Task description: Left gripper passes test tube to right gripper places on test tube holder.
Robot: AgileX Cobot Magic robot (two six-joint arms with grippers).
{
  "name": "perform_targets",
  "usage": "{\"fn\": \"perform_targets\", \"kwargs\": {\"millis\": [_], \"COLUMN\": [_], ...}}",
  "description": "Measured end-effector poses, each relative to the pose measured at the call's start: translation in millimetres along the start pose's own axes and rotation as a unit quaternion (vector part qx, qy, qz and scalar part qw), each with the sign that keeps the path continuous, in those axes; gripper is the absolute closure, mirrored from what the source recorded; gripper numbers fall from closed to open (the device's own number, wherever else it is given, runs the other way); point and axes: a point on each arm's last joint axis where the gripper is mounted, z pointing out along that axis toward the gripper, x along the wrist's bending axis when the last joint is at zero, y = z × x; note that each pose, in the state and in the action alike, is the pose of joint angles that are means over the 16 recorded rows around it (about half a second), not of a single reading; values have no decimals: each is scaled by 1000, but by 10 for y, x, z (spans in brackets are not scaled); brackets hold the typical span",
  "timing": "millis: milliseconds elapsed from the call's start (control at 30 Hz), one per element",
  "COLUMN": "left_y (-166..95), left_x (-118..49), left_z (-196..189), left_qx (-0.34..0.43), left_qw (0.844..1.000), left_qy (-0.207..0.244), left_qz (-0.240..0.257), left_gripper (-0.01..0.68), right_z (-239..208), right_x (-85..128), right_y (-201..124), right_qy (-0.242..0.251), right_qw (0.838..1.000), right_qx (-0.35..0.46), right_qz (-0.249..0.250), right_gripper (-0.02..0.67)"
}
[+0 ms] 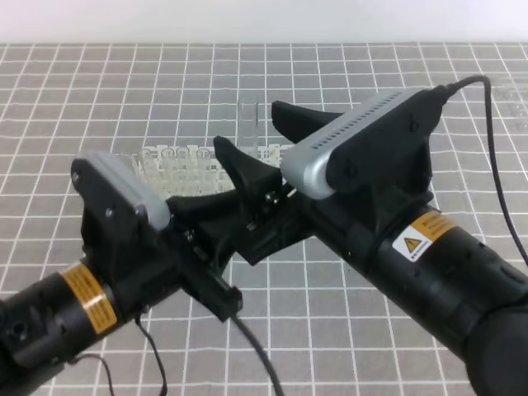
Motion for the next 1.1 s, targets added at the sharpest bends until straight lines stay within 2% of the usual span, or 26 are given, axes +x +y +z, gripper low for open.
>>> {"fn": "perform_targets", "kwargs": {"millis": [1100], "left_y": [-47], "left_x": [-41], "left_z": [-50], "left_qx": [-18], "left_qw": [1000], "left_qy": [-17], "left_qz": [-1], "left_gripper": [670], "right_z": [184], "right_x": [62], "right_y": [-28], "right_qy": [2], "right_qw": [1000], "right_qx": [15], "right_qz": [8], "right_gripper": [628]}}
